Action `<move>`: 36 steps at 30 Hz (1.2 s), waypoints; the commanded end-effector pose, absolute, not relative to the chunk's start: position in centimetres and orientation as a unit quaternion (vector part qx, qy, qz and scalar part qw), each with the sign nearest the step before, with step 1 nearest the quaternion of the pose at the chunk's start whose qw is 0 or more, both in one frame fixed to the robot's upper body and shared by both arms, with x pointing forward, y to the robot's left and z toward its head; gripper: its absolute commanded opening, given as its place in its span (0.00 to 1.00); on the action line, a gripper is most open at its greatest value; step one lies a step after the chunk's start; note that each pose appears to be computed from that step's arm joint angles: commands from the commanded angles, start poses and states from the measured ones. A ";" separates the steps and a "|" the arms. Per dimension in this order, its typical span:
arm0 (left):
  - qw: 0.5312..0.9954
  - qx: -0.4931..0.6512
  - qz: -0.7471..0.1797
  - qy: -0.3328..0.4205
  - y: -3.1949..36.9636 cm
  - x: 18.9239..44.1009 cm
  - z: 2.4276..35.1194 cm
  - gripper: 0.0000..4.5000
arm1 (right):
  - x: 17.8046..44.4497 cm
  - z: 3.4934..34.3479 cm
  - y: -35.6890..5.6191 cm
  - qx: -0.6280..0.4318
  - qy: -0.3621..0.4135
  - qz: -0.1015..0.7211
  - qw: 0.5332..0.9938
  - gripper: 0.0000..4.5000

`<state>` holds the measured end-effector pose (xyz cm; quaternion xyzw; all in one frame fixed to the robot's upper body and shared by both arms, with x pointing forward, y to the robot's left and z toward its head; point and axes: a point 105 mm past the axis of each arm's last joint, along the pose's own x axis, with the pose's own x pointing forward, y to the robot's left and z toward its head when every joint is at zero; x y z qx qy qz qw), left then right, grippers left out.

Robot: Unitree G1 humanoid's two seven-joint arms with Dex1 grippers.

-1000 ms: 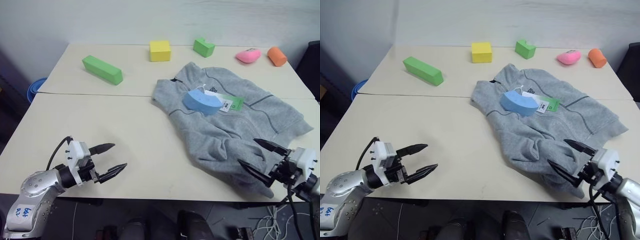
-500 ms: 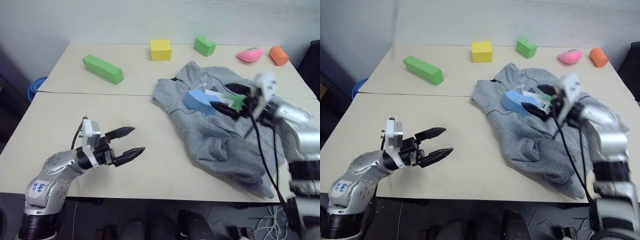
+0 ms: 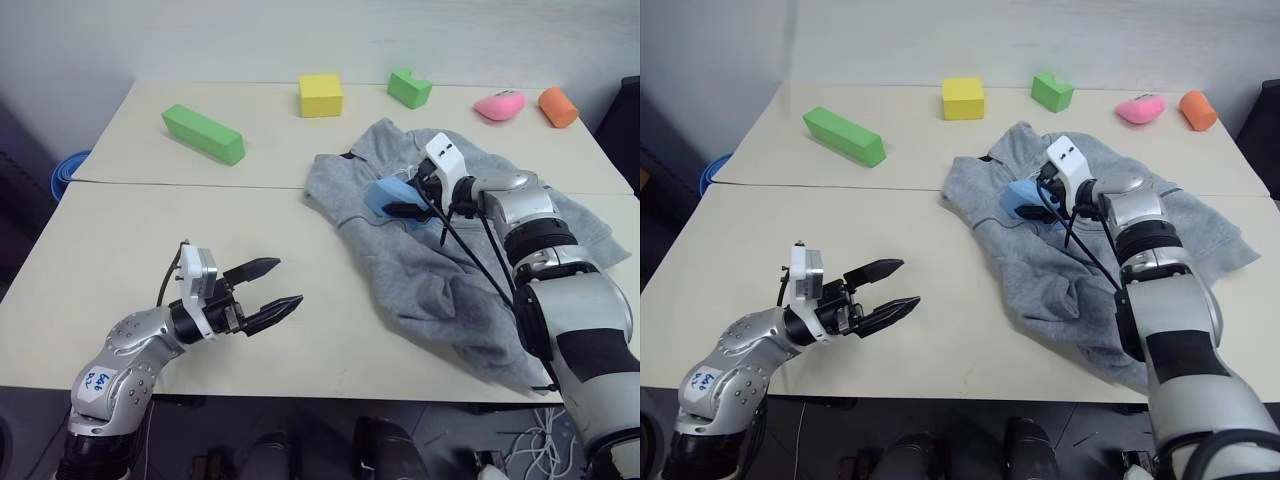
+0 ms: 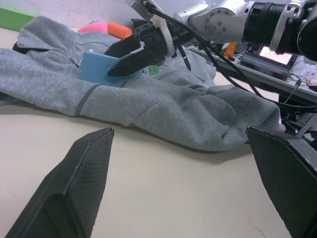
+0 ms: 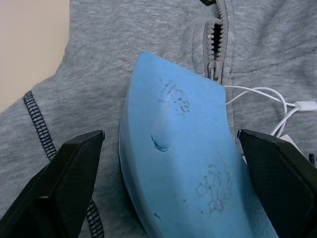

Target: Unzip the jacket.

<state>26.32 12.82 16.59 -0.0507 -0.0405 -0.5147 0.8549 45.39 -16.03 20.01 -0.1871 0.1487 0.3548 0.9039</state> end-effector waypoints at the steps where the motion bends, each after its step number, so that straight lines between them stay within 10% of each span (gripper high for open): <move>1: 0.852 -0.036 -0.519 -0.062 12.5 25.7 17.5 1.00 | 44.6 18.8 -15.9 -0.196 0.185 0.386 0.882 0.92; 10: 0.851 -0.035 -0.521 -0.058 12.4 25.8 17.1 1.00 | 45.3 22.5 -14.0 -0.199 0.058 0.395 0.895 0.40; 17: 0.849 -0.036 -0.524 -0.058 12.1 25.6 16.9 1.00 | 42.0 29.7 -19.2 -0.157 -0.108 0.357 0.914 0.38; 20: 0.819 -0.066 -0.569 -0.032 11.4 24.1 16.8 1.00 | 37.9 30.3 -29.2 -0.204 -0.064 0.177 0.961 0.38; 25: 0.807 -0.083 -0.585 -0.026 10.8 24.0 16.7 1.00 | 30.6 26.4 -41.6 -0.194 0.014 -0.112 0.974 0.38; 36: 0.811 -0.038 -0.583 -0.029 11.0 25.3 16.7 1.00 | 26.2 18.1 -51.5 -0.176 0.112 -0.296 0.932 0.38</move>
